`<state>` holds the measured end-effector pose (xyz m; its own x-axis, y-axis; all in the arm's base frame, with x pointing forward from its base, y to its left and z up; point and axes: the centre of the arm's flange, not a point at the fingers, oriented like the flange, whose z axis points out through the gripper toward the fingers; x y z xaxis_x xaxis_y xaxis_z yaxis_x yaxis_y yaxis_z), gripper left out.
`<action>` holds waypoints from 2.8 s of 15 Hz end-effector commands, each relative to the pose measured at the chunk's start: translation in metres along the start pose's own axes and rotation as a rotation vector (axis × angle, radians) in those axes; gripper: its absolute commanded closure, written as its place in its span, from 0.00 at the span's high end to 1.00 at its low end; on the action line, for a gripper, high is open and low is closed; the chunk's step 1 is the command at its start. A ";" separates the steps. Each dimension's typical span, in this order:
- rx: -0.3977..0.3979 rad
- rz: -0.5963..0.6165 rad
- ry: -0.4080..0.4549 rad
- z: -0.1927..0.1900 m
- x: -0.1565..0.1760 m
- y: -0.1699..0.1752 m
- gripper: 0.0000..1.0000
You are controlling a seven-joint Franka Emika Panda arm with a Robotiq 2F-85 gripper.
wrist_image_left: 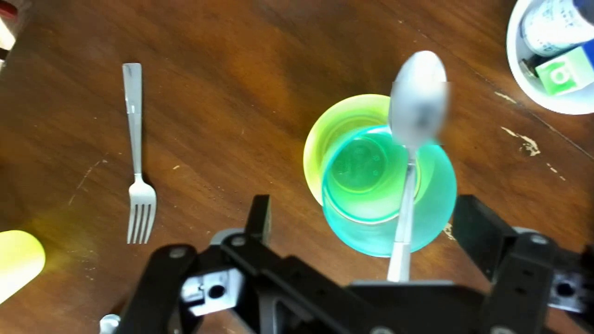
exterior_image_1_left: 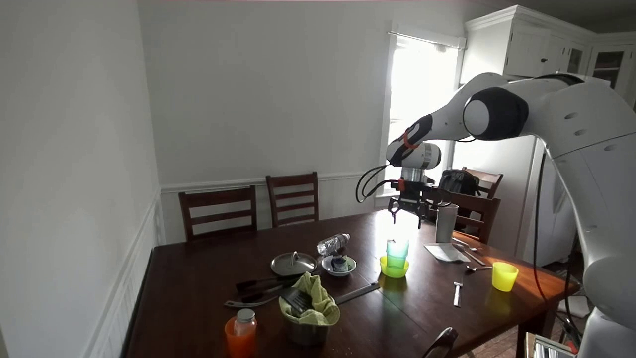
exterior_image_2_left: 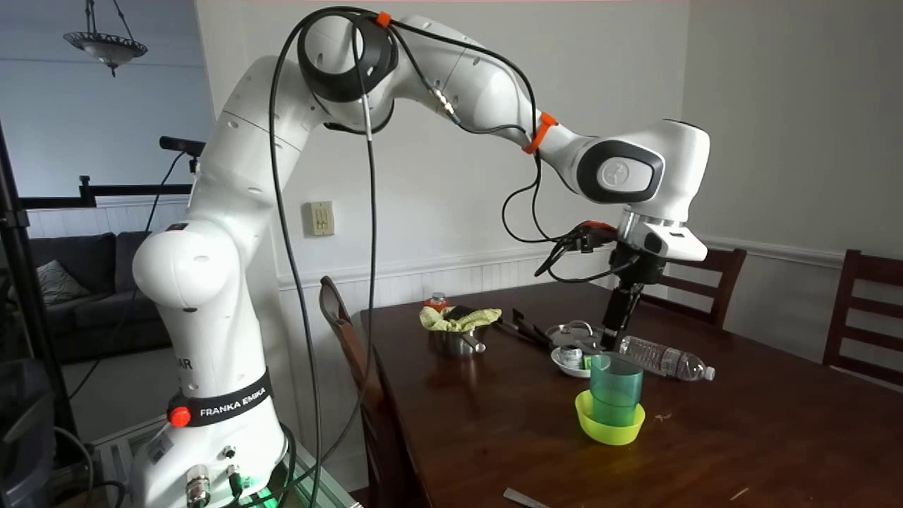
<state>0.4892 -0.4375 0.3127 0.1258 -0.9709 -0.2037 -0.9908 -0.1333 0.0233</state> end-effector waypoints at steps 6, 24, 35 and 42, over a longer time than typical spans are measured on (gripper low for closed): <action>-0.056 -0.089 -0.038 -0.003 -0.035 0.118 1.00; -0.199 -0.007 -0.086 0.155 0.040 0.182 1.00; -0.161 -0.079 -0.092 0.191 0.049 0.176 1.00; -0.079 -0.115 -0.078 0.196 0.054 0.175 0.68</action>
<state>0.3137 -0.4667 0.1169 0.2125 -0.9336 -0.2883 -0.9580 -0.2572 0.1267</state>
